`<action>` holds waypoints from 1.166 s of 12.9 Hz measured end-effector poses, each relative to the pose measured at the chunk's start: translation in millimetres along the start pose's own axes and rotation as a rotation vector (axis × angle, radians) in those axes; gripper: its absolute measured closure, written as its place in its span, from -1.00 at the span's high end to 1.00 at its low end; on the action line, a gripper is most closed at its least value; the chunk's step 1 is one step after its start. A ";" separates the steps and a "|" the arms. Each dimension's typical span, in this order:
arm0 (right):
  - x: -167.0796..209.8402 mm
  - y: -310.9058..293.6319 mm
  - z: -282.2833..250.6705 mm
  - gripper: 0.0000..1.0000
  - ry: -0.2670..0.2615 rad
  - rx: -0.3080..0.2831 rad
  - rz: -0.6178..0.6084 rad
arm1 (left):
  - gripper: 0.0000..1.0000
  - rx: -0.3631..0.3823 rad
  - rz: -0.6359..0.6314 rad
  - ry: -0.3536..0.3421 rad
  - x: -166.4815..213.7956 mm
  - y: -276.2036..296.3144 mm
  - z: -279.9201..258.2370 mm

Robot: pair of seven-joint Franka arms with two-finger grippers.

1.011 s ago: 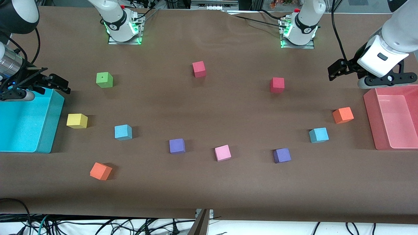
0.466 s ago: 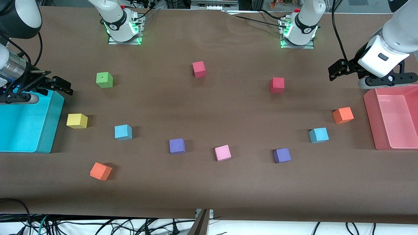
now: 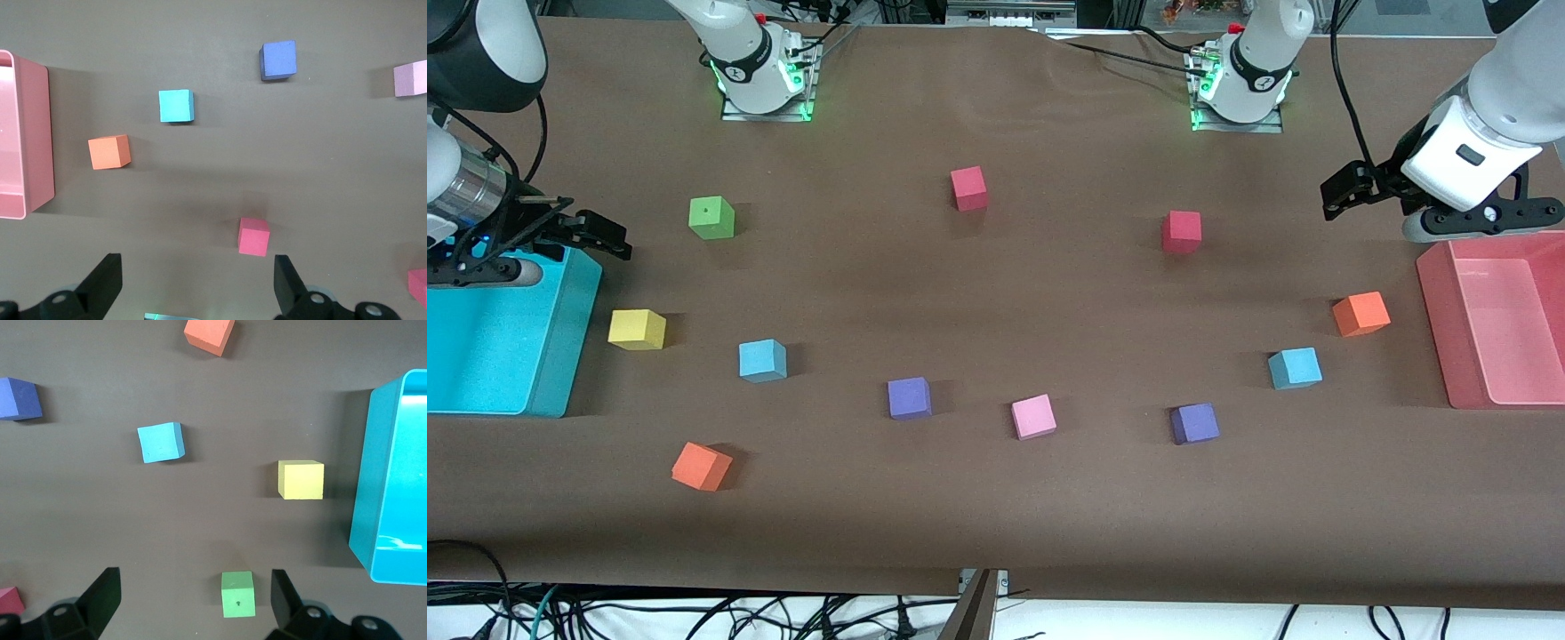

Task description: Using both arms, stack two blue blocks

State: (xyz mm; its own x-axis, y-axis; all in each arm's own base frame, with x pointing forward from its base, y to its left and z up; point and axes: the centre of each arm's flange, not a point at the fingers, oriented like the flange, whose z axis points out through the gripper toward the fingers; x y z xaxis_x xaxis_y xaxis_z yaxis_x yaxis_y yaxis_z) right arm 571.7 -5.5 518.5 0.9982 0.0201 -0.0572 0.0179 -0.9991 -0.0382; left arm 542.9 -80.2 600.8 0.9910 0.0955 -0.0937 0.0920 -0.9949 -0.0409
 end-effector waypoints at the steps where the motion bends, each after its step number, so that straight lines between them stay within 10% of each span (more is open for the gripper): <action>1: 0.2 0.0 0.9 0.99 -0.002 0.000 0.000 | 1.00 0.000 0.000 0.000 0.0 0.0 0.0; 15: 49.5 -79.0 79.8 0.99 -0.042 0.010 -0.134 | 1.00 0.000 -0.001 -0.001 0.1 -0.4 0.3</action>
State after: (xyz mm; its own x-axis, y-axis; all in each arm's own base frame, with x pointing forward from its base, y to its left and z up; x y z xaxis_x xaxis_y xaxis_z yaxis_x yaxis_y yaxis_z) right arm 615.0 77.4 439.1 0.9836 0.1548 -0.0930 0.1498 -0.9870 -0.0585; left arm 542.9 -79.8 600.5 0.9908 0.0964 -0.0945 0.0929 -0.9948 -0.0407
